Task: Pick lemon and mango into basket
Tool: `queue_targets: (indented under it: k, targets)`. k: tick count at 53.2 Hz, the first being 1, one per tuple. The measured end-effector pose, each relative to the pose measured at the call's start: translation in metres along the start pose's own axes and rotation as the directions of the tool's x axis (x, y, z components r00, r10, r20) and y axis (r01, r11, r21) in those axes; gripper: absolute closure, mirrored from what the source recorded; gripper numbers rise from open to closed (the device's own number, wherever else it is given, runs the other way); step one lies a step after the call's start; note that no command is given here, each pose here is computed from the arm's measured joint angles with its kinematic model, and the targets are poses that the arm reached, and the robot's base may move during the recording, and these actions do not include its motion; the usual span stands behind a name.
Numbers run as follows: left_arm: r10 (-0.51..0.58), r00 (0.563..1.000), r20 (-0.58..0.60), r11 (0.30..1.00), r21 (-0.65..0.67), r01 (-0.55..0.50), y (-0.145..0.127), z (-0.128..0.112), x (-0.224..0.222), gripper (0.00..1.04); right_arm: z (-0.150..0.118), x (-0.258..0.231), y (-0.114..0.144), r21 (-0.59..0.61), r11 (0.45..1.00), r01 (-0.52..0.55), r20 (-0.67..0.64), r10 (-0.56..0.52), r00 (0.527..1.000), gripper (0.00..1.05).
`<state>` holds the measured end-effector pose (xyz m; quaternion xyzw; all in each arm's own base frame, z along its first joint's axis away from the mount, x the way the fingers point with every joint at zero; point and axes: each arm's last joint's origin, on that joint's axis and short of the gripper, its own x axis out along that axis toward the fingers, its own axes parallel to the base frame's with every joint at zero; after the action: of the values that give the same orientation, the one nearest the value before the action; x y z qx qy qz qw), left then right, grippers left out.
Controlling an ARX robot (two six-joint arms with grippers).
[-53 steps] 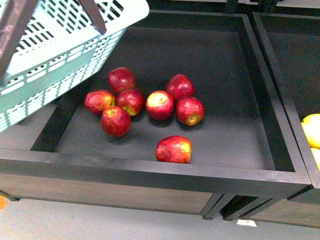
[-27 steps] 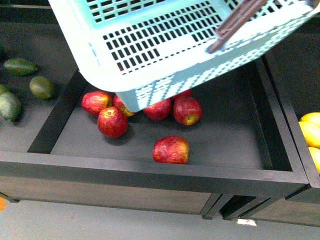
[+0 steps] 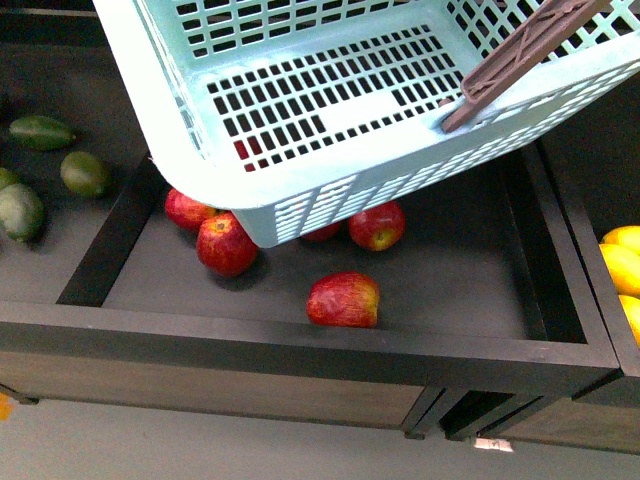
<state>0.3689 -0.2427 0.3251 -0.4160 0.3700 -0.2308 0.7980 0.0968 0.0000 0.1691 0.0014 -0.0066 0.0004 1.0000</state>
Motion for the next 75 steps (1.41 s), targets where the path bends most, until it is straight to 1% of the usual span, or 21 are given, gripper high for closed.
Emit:
queue_targets:
  k: [1, 3, 4, 6, 10, 13, 16, 19, 24, 29, 34, 36, 40, 43, 49, 54, 57, 58, 63, 67, 75]
  targets:
    - [0.0, 1.0, 0.001, 1.0, 0.0, 0.0, 0.0, 0.0, 0.0, 0.99, 0.0, 0.0, 0.0, 0.005, 1.0, -0.003, -0.003, 0.003, 1.0, 0.09]
    - [0.0, 1.0, 0.0, 1.0, -0.001, 0.0, 0.0, 0.001, 0.0, 0.99, -0.001, 0.001, -0.002, 0.13, 0.989, -0.071, -0.16, 0.091, 0.983, 0.09]
    - [-0.001, 1.0, -0.001, 1.0, -0.001, 0.001, 0.0, 0.001, 0.0, 0.99, -0.001, 0.002, -0.004, 0.197, 0.978, -0.067, -0.217, 0.11, 0.97, 0.09]
    - [-0.002, 1.0, -0.003, 1.0, 0.0, 0.002, 0.0, 0.0, 0.0, 0.99, 0.003, 0.008, -0.015, 0.35, 0.937, -0.001, -0.296, 0.112, 0.949, 0.09]
    - [-0.011, 1.0, -0.019, 1.0, 0.002, 0.011, -0.002, -0.002, 0.0, 0.99, 0.016, 0.021, -0.043, 0.48, 0.872, 0.1, -0.288, 0.049, 0.956, 0.09]
    - [-0.013, 1.0, -0.022, 1.0, -0.001, 0.013, -0.001, -0.002, 0.0, 0.99, 0.029, 0.033, -0.071, 0.479, 0.855, 0.197, -0.259, -0.077, 0.963, 0.09]
    - [-0.011, 1.0, -0.016, 1.0, 0.001, 0.011, -0.002, -0.002, 0.0, 0.99, 0.038, 0.05, -0.103, 0.435, 0.848, 0.302, -0.248, -0.209, 0.946, 0.09]
    - [-0.006, 1.0, -0.008, 1.0, 0.001, 0.006, -0.001, -0.001, -0.001, 0.99, 0.036, 0.063, -0.12, 0.396, 0.851, 0.345, -0.264, -0.254, 0.93, 0.09]
    - [-0.003, 1.0, -0.002, 1.0, 0.002, 0.003, -0.001, 0.0, -0.001, 0.99, 0.027, 0.082, -0.142, 0.381, 0.834, 0.398, -0.325, -0.282, 0.903, 0.09]
    - [-0.007, 1.0, -0.009, 1.0, 0.001, 0.007, -0.001, -0.001, -0.001, 0.99, -0.001, 0.121, -0.174, 0.394, 0.777, 0.491, -0.439, -0.31, 0.843, 0.09]
    - [-0.007, 1.0, -0.01, 1.0, 0.001, 0.007, -0.001, -0.001, -0.001, 0.99, -0.018, 0.146, -0.188, 0.385, 0.738, 0.554, -0.498, -0.339, 0.798, 0.09]
    - [-0.007, 1.0, -0.01, 1.0, 0.001, 0.007, -0.001, -0.001, -0.001, 0.99, -0.027, 0.159, -0.195, 0.387, 0.712, 0.586, -0.529, -0.349, 0.774, 0.09]
    - [-0.008, 1.0, -0.011, 1.0, 0.001, 0.008, -0.001, -0.001, -0.001, 0.99, -0.051, 0.184, -0.211, 0.394, 0.613, 0.685, -0.614, -0.379, 0.692, 0.09]
    - [-0.009, 1.0, -0.012, 1.0, 0.001, 0.009, -0.001, -0.001, -0.001, 0.99, -0.066, 0.196, -0.218, 0.42, 0.54, 0.729, -0.66, -0.37, 0.654, 0.09]
    - [-0.006, 1.0, -0.008, 1.0, 0.001, 0.006, -0.001, -0.001, -0.001, 0.99, -0.083, 0.209, -0.225, 0.46, 0.425, 0.779, -0.698, -0.37, 0.614, 0.09]
    - [-0.007, 1.0, -0.009, 1.0, 0.001, 0.007, -0.001, -0.001, -0.001, 0.99, -0.099, 0.221, -0.232, 0.495, 0.269, 0.826, -0.726, -0.395, 0.563, 0.09]
    - [-0.007, 1.0, -0.01, 1.0, 0.001, 0.007, -0.001, -0.001, -0.001, 0.99, -0.107, 0.227, -0.234, 0.495, 0.206, 0.844, -0.747, -0.395, 0.535, 0.09]
    - [-0.007, 1.0, -0.01, 1.0, 0.001, 0.007, -0.001, -0.001, -0.001, 0.99, -0.111, 0.23, -0.235, 0.498, 0.163, 0.852, -0.759, -0.393, 0.519, 0.09]
    - [-0.007, 1.0, -0.009, 1.0, 0.001, 0.007, -0.001, -0.001, -0.001, 0.99, -0.13, 0.244, -0.231, 0.482, 0.056, 0.874, -0.802, -0.373, 0.466, 0.09]
    - [-0.007, 1.0, -0.01, 1.0, 0.001, 0.007, -0.001, -0.001, -0.001, 0.99, -0.144, 0.259, -0.221, 0.488, 0.012, 0.873, -0.819, -0.34, 0.462, 0.09]
    - [-0.009, 1.0, -0.012, 1.0, 0.002, 0.009, -0.001, -0.001, 0.0, 0.99, -0.152, 0.274, -0.21, 0.498, -0.018, 0.867, -0.823, -0.325, 0.466, 0.09]
